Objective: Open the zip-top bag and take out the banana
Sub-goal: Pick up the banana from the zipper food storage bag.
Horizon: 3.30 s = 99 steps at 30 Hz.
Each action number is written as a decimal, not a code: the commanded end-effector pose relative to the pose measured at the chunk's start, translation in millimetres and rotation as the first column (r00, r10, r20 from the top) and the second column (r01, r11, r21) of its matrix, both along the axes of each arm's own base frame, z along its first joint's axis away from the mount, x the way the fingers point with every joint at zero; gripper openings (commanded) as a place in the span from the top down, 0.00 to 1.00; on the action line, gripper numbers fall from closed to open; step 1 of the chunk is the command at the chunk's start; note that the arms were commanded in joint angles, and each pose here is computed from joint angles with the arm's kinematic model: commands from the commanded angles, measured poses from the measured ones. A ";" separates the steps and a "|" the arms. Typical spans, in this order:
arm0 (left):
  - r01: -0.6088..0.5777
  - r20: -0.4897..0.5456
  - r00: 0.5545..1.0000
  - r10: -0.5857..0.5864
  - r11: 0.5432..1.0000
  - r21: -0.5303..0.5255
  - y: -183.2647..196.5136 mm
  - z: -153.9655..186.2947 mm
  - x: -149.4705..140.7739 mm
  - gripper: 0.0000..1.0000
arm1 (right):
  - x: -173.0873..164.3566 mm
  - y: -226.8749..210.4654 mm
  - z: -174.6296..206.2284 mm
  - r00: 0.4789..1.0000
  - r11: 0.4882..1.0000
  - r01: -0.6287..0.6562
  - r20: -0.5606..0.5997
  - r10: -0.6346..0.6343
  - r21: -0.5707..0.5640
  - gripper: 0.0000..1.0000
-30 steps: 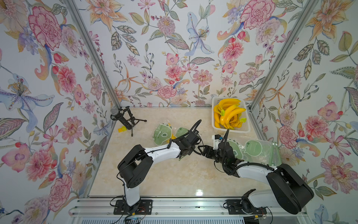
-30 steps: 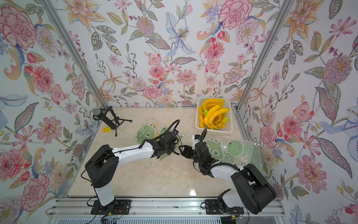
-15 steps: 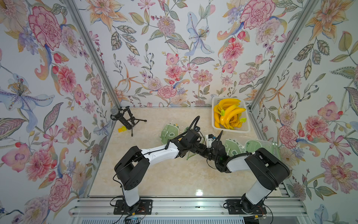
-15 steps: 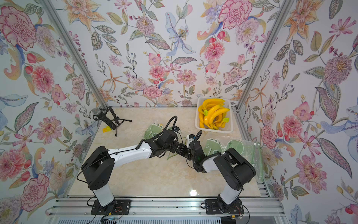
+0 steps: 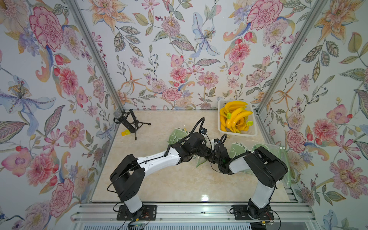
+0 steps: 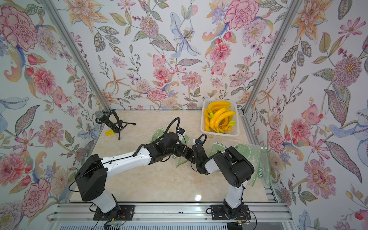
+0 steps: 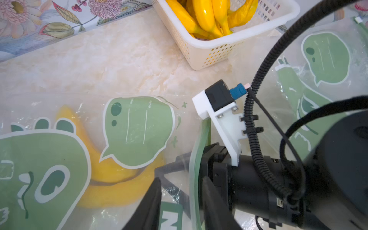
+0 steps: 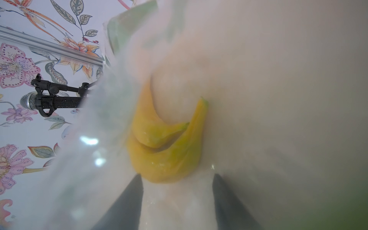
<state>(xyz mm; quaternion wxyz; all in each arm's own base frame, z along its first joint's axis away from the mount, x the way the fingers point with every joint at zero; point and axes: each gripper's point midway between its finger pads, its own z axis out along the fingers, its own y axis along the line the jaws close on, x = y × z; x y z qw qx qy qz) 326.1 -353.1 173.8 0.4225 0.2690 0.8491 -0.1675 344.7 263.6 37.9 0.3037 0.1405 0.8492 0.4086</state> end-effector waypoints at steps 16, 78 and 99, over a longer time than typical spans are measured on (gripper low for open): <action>-0.346 -0.194 0.908 0.370 0.927 0.147 162.7 -98.5 138.6 0.33 | 6.3 -7.3 -7.5 0.999 0.998 0.032 -0.026 -0.033 -0.060 0.43; -0.601 -0.192 0.740 0.644 0.762 0.239 243.9 -146.1 83.8 0.99 | -29.3 -83.6 65.4 0.988 0.971 0.104 0.138 -0.075 -0.215 0.76; -0.622 -0.193 0.727 0.659 0.751 0.223 272.6 -147.0 69.5 1.00 | 65.7 -280.6 216.0 0.836 0.793 0.513 0.402 -0.374 -0.329 0.75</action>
